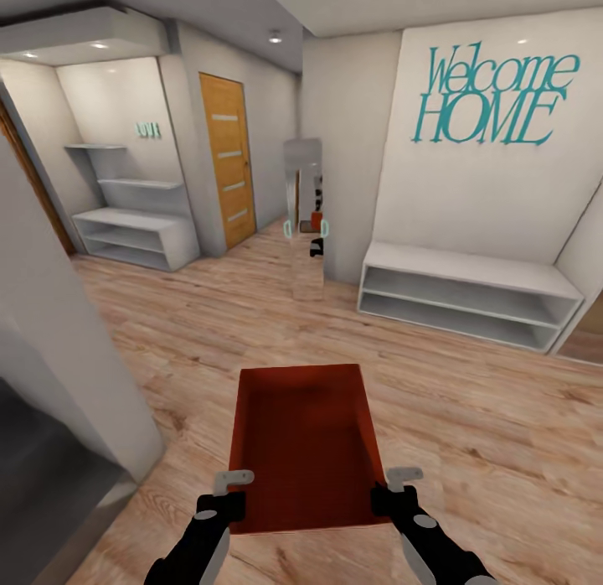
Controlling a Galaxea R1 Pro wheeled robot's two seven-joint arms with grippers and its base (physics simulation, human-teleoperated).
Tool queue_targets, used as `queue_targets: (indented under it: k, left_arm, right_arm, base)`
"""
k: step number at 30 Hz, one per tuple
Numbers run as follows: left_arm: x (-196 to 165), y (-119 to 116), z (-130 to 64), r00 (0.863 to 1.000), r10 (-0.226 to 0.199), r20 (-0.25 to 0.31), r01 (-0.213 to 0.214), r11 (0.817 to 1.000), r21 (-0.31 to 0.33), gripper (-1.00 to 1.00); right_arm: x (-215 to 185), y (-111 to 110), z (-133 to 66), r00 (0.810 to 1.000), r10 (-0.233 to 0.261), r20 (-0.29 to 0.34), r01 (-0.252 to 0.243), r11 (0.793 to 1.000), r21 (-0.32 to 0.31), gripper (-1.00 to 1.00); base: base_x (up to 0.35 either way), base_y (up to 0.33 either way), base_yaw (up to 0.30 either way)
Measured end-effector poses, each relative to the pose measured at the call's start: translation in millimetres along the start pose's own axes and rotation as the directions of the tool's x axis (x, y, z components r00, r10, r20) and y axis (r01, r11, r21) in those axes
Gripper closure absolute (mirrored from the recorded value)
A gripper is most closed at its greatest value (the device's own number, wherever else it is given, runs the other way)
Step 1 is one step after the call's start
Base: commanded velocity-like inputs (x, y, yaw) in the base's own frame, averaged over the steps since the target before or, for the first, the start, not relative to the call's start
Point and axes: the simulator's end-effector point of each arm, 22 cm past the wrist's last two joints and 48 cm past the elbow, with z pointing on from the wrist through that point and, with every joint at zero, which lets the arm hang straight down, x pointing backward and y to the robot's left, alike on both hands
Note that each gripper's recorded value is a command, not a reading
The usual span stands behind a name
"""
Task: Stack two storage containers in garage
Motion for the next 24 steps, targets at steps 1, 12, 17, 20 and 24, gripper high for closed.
queue_targets:
  k: [1,12,17,20,24]
  left_arm:
    - [0.0,-0.1,0.1,1.0,0.0,0.0,0.0,1.0,0.0,1.0]
    - [0.1,-0.1,0.3,1.0,0.001,0.0,-0.001,1.0,0.0,1.0]
    - [0.3,0.1,0.2,1.0,0.001,0.0,-0.001,1.0,0.0,1.0]
    - [0.1,0.0,0.3,1.0,0.001,0.0,-0.001,1.0,0.001,1.0]
    - [0.3,0.0,0.2,1.0,0.002,0.0,-0.002,1.0,0.0,1.0]
  right_arm:
    - [0.1,-0.1,0.1,1.0,0.0,0.0,0.0,1.0,0.0,1.0]
    - [0.6,-0.1,0.1,1.0,0.001,0.0,-0.001,1.0,0.0,1.0]
    - [0.6,0.1,0.2,1.0,0.001,0.0,-0.001,1.0,0.0,1.0]
    - [0.5,0.0,0.2,1.0,0.001,0.0,-0.001,1.0,0.0,1.0]
    - [0.6,0.0,0.1,1.0,0.001,0.0,-0.001,1.0,0.0,1.0]
  base:
    - [0.33,0.0,0.143]
    - [0.33,0.0,0.023]
    - [0.33,0.0,0.17]
    - [0.33,0.0,0.217]
    - [0.33,0.0,0.08]
